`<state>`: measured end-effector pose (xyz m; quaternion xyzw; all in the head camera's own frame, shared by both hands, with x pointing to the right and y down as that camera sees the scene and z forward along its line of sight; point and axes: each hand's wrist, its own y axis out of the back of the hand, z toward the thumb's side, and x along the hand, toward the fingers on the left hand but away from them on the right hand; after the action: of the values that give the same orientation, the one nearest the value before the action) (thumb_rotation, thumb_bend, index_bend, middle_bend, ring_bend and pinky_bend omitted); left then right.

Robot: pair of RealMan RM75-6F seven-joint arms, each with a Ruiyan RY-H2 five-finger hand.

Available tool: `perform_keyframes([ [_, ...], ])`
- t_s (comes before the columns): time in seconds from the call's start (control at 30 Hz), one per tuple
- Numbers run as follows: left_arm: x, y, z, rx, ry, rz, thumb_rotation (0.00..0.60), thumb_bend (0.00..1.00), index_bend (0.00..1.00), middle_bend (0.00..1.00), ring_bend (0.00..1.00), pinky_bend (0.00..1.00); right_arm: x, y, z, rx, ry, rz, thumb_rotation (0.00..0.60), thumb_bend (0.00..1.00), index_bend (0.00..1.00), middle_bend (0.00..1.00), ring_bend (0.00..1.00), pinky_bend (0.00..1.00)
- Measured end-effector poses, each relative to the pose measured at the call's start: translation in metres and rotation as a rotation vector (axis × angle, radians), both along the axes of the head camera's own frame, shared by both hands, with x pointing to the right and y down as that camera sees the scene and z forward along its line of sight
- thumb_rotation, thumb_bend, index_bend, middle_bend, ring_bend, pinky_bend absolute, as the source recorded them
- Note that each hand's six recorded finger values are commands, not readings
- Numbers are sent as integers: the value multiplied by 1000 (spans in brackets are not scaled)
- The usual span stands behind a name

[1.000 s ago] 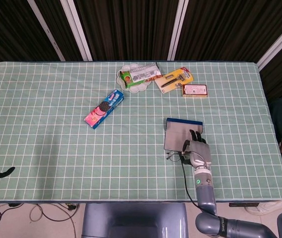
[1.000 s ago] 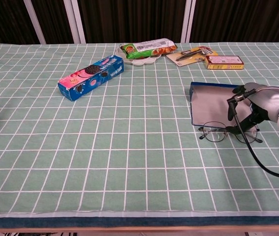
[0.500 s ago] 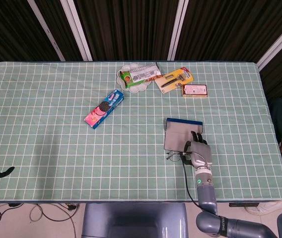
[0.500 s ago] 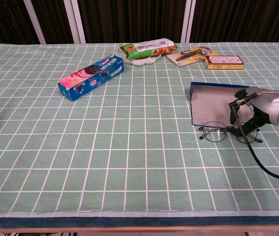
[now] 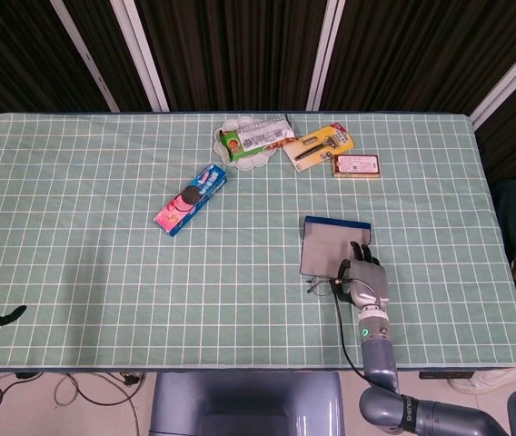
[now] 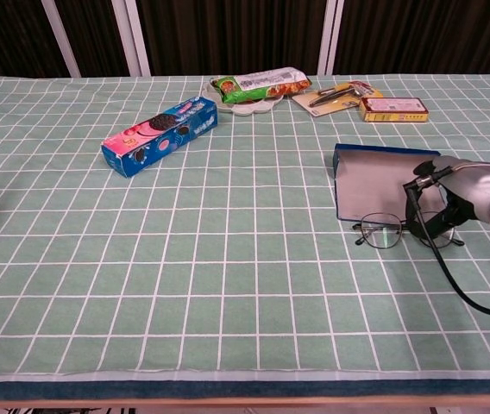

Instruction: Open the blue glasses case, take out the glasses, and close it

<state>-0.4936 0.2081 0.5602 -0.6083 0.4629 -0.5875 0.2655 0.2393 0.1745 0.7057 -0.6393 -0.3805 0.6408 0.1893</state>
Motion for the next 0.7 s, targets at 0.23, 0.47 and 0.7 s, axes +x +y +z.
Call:
perform_keyframes([
  [0.23,0,0,0,0,1,-1,600,27,0,0,0,0,1,1,0,-6,2,2,600,557,558,99,0,194],
  [0.47,0,0,-1,2,3,-1,600,27,0,0,0,0,-1,-2,-3,3,-12,5,600,564,558,99,0,194],
  [0.7,0,0,-1,3,5,-1,600,27,0,0,0,0,-11,-10,-11,23,-42,2,600,567,559,99,0,194],
])
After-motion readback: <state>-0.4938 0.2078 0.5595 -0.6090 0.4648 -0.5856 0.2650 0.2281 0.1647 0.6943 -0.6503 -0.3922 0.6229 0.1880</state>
